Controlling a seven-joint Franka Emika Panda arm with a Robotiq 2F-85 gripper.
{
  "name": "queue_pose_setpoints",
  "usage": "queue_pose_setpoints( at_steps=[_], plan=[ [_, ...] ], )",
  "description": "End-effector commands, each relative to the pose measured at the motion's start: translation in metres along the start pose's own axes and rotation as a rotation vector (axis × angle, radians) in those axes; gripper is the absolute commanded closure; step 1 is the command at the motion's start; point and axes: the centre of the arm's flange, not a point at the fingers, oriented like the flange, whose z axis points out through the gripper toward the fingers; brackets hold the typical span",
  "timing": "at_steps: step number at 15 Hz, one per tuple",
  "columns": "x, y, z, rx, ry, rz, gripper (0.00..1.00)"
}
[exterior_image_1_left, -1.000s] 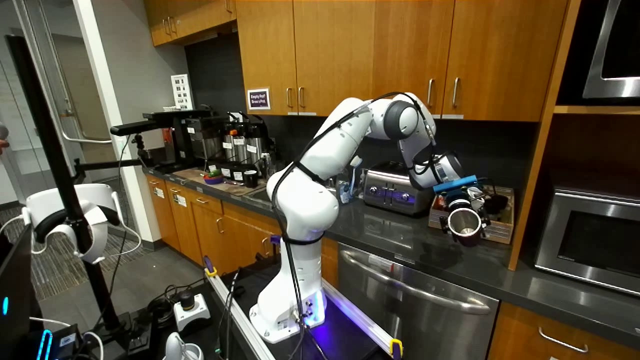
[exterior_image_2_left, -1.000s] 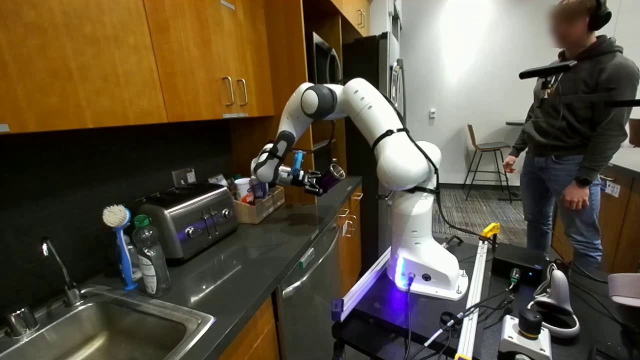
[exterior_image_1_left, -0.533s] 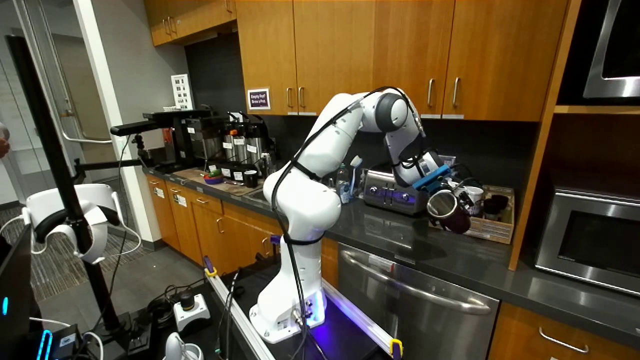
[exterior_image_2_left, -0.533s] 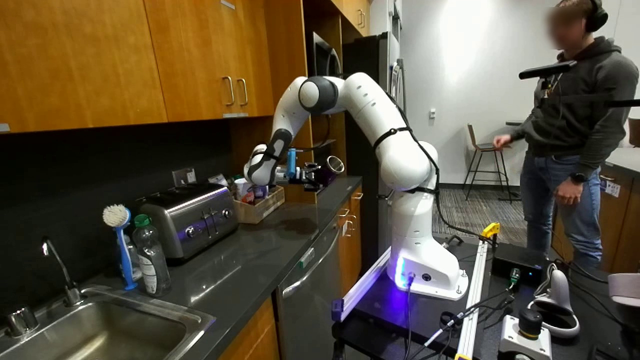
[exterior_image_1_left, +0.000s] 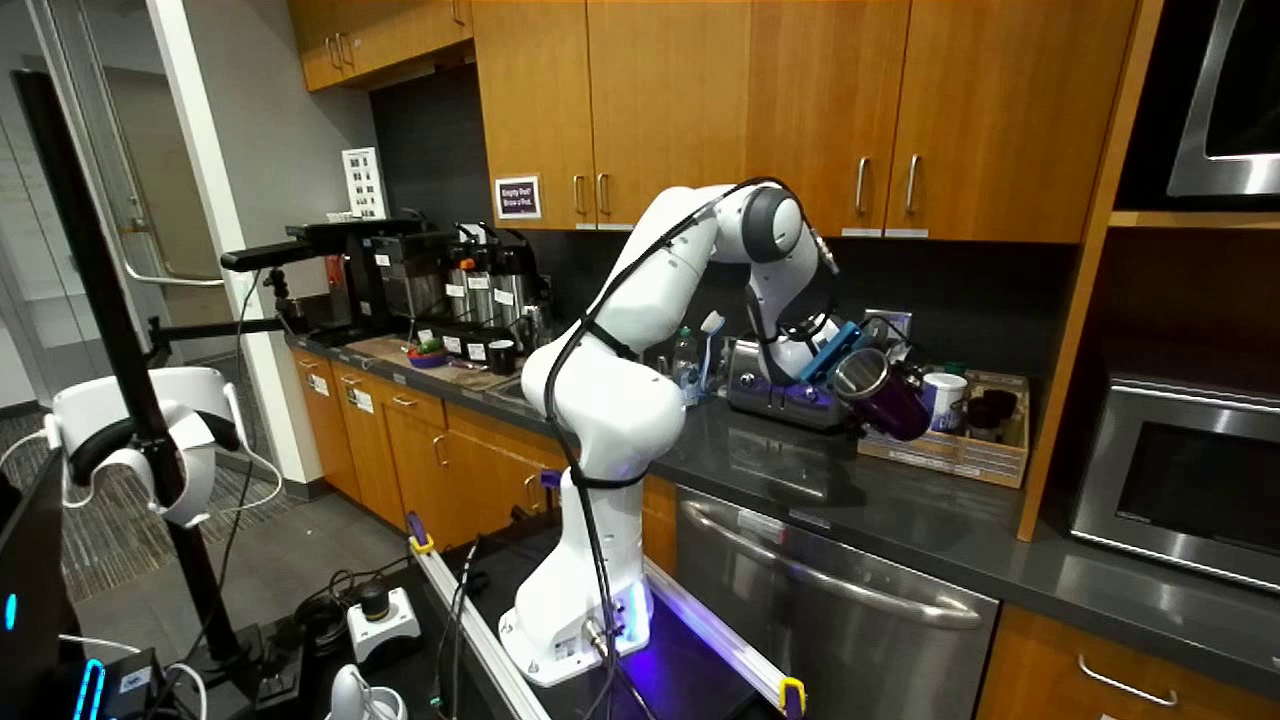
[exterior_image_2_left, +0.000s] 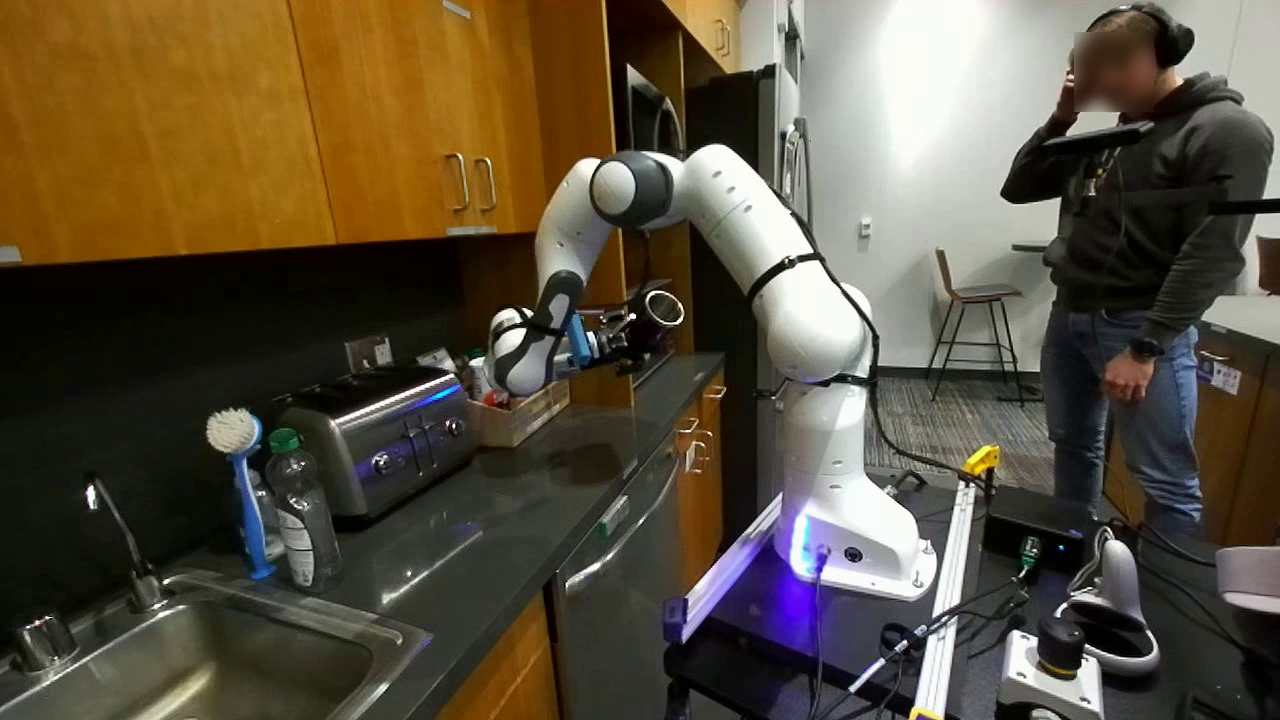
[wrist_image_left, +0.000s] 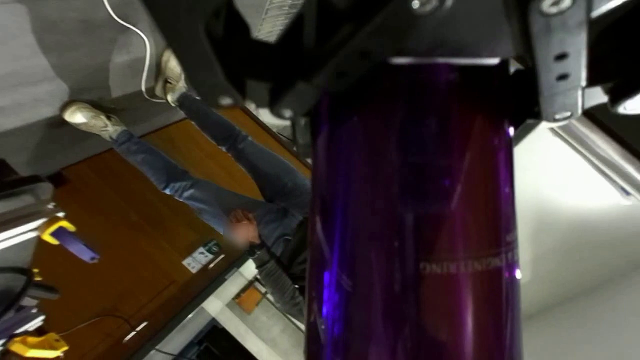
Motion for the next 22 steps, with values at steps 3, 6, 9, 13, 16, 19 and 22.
queue_pose_setpoints(
  at_steps=[3, 6, 9, 13, 16, 19, 22],
  plan=[
    [0.005, -0.010, 0.025, -0.252, -0.012, -0.018, 0.43],
    [0.013, -0.016, 0.028, -0.351, -0.024, 0.002, 0.43],
    [0.020, -0.020, 0.028, -0.416, -0.026, 0.015, 0.43],
    [0.032, -0.022, 0.026, -0.443, -0.009, 0.069, 0.43],
    [0.032, -0.023, 0.029, -0.461, 0.062, 0.114, 0.43],
    [0.025, -0.026, 0.034, -0.502, 0.048, 0.056, 0.43],
    [0.023, -0.028, 0.030, -0.494, -0.054, -0.128, 0.43]
  ],
)
